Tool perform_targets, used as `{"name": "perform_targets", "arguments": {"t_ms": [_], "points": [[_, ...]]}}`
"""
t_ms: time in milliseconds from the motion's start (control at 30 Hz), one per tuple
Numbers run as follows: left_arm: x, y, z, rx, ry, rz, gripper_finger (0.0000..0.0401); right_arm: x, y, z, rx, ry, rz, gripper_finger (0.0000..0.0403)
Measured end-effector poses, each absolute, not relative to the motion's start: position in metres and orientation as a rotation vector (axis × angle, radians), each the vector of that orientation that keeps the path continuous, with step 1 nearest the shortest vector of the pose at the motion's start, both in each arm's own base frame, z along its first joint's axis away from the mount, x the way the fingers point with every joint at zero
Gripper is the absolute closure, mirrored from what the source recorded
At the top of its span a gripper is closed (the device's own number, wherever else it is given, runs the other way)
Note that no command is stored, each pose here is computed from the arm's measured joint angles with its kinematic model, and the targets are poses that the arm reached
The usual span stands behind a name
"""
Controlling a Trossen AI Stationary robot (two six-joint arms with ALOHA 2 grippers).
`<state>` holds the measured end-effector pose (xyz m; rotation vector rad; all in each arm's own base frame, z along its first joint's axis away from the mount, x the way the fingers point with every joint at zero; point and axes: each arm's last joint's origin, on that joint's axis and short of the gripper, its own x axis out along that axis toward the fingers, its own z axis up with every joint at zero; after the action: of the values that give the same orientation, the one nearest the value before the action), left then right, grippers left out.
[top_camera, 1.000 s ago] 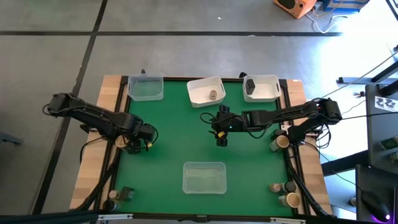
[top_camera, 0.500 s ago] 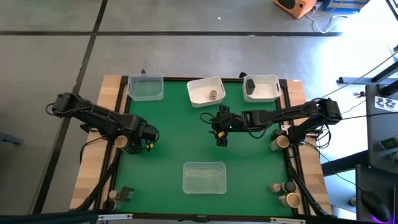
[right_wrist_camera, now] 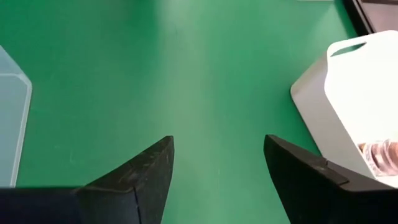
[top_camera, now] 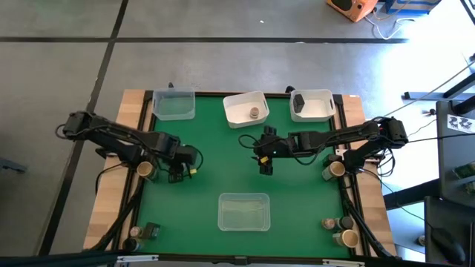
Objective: Sort spices by type
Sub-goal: Put the brown seasoning bottle into the left white bin
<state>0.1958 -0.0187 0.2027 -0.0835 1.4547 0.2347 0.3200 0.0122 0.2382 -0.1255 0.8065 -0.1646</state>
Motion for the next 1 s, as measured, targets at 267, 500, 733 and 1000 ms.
{"name": "perform_targets", "arguments": {"t_ms": [267, 500, 733, 1000], "points": [[0.216, -0.004, 0.236, -0.072, 1.321, 0.269, 0.0249, 0.306, 0.009, 0.212, -0.136, 0.83, -0.239, 0.0153], [0.25, 0.016, 0.261, -0.016, 1.273, 0.305, 0.0247, 0.286, 0.007, 0.191, -0.079, 0.762, -0.29, 0.0153], [0.291, 0.042, 0.282, 0.037, 1.273, 0.296, 0.0248, 0.271, 0.005, 0.17, -0.117, 0.788, -0.344, 0.0153], [0.335, 0.085, 0.31, 0.076, 1.217, 0.331, 0.0247, 0.269, 0.004, 0.167, -0.13, 0.793, -0.35, 0.0153]]}}
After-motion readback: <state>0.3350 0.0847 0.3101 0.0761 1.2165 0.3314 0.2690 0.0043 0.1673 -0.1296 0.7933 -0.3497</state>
